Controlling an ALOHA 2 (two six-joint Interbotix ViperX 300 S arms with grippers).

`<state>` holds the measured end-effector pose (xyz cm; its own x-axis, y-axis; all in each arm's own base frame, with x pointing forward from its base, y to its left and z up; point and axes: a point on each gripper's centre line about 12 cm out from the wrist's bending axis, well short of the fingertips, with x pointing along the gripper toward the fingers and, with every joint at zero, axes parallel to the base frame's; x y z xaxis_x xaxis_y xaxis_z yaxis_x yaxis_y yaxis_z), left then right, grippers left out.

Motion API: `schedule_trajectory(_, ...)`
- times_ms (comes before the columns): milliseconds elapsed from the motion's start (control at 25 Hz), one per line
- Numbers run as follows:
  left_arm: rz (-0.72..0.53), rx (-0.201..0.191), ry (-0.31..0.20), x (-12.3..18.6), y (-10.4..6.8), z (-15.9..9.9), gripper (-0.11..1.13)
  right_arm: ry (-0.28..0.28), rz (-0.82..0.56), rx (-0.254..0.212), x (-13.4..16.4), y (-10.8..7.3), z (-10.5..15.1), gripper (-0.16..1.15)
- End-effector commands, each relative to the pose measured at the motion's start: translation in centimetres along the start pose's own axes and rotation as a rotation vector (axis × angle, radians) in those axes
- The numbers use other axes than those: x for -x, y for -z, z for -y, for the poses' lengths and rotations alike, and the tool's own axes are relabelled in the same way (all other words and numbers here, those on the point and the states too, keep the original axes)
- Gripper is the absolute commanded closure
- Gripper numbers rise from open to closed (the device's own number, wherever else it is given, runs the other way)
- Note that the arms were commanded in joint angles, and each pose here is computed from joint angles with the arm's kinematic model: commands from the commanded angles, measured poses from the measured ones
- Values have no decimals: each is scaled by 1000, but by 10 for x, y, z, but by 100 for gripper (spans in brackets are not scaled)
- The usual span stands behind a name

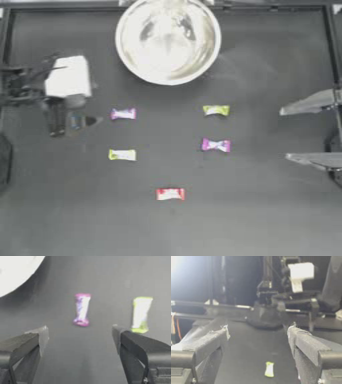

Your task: Put candies in bowl

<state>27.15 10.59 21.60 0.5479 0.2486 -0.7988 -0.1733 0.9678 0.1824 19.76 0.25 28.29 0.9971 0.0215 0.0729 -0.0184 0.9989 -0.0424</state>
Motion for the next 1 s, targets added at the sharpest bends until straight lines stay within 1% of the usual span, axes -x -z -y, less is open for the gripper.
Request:
schedule_trajectory(40,-33,-18,-2,-19,-14,-8,-1,3,3,-9,-3,-2,0,-1)
schedule_trajectory(200,-89,-50,15,-44,-16,-9,-1,3,0,-9,-3,-2,0,-1)
schedule_trajectory(320,-114,-63,19,-60,-19,-12,-1,3,-3,-9,-3,-2,0,-1)
schedule_trajectory(600,-142,-67,23,-84,-15,-17,-1,3,-8,-9,-3,0,0,-1)
schedule_trajectory(1000,-177,-67,37,-110,-5,-13,-1,2,-20,-9,-5,2,0,-1)
